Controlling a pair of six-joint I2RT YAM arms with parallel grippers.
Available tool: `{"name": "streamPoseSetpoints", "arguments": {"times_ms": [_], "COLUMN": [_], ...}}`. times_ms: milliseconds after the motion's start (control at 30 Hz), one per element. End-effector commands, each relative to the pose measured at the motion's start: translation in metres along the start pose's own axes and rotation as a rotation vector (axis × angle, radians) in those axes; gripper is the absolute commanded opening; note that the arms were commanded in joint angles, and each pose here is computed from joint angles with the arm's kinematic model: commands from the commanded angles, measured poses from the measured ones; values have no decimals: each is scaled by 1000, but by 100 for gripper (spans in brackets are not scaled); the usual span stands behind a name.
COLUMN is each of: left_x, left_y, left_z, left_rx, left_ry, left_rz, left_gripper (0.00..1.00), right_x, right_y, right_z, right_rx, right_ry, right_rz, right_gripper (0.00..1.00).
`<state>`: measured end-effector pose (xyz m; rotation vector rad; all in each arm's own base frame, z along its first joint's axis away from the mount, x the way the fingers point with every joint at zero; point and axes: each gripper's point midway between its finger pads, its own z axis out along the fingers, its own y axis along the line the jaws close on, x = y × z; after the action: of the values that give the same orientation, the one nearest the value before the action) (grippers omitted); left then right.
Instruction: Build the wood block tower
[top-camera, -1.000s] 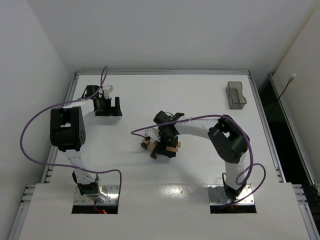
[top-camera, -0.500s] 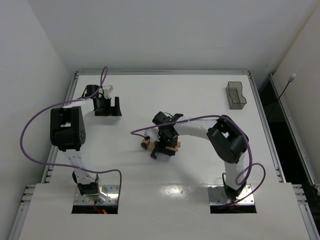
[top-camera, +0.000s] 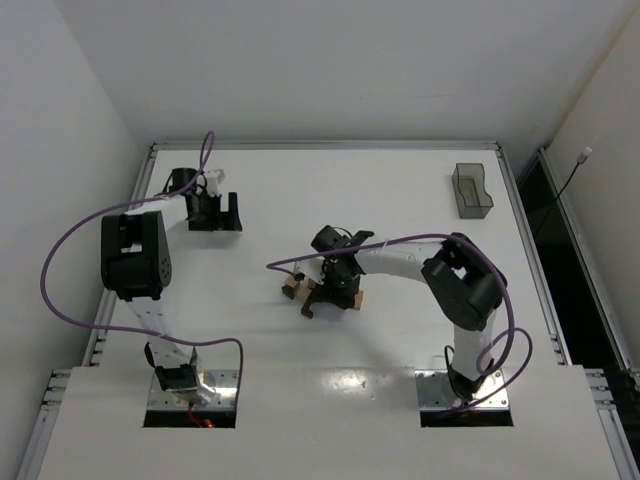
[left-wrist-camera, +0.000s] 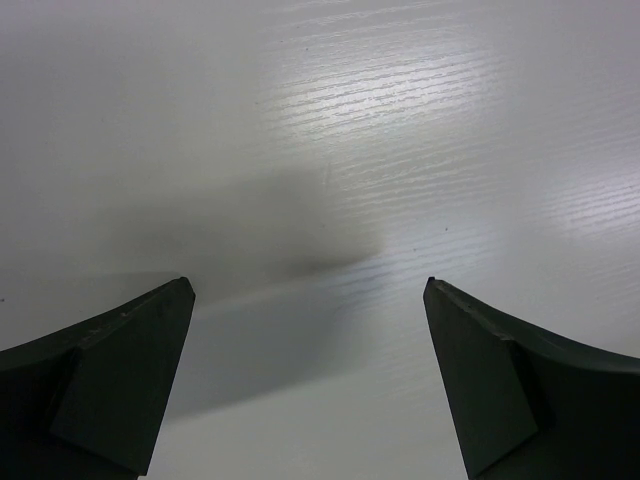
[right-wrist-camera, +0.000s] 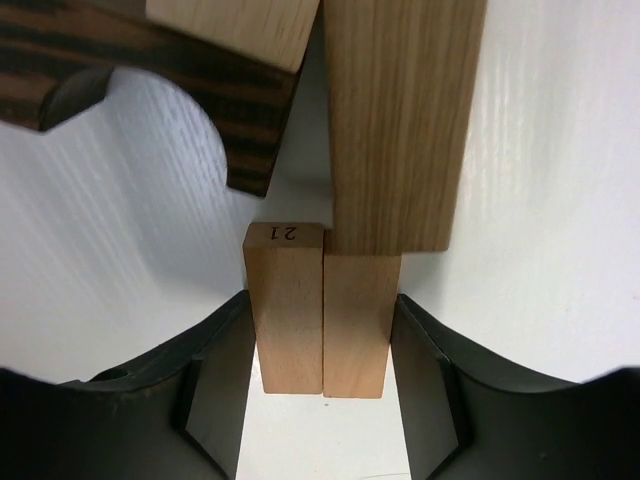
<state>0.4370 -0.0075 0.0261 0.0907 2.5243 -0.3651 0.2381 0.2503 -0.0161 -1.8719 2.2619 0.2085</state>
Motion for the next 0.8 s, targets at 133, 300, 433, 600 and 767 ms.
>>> {"name": "streamPoseSetpoints", "arguments": {"times_ms": [133, 300, 433, 600, 767], "left_x": [-6, -6, -6, -9, -9], "left_y": [7, 6, 6, 11, 11], "left_z": [1, 1, 1, -2, -2], "left_rx": [1, 1, 1, -29, -29], "left_ry": [-10, -10, -10, -18, -18], "left_rz": [-4, -14, -14, -1, -1], "left_gripper": [100, 100, 100, 100, 100], "right_x": [74, 68, 54, 32, 25], "right_y": [33, 30, 11, -22, -59], "right_z": [12, 9, 13, 13, 14], "right_rx": [-94, -140, -217, -211, -108], "right_ry": [180, 160, 130, 76, 71], "right_rz": [31, 186, 382, 525, 617], "right_gripper": [34, 22, 20, 7, 0]}}
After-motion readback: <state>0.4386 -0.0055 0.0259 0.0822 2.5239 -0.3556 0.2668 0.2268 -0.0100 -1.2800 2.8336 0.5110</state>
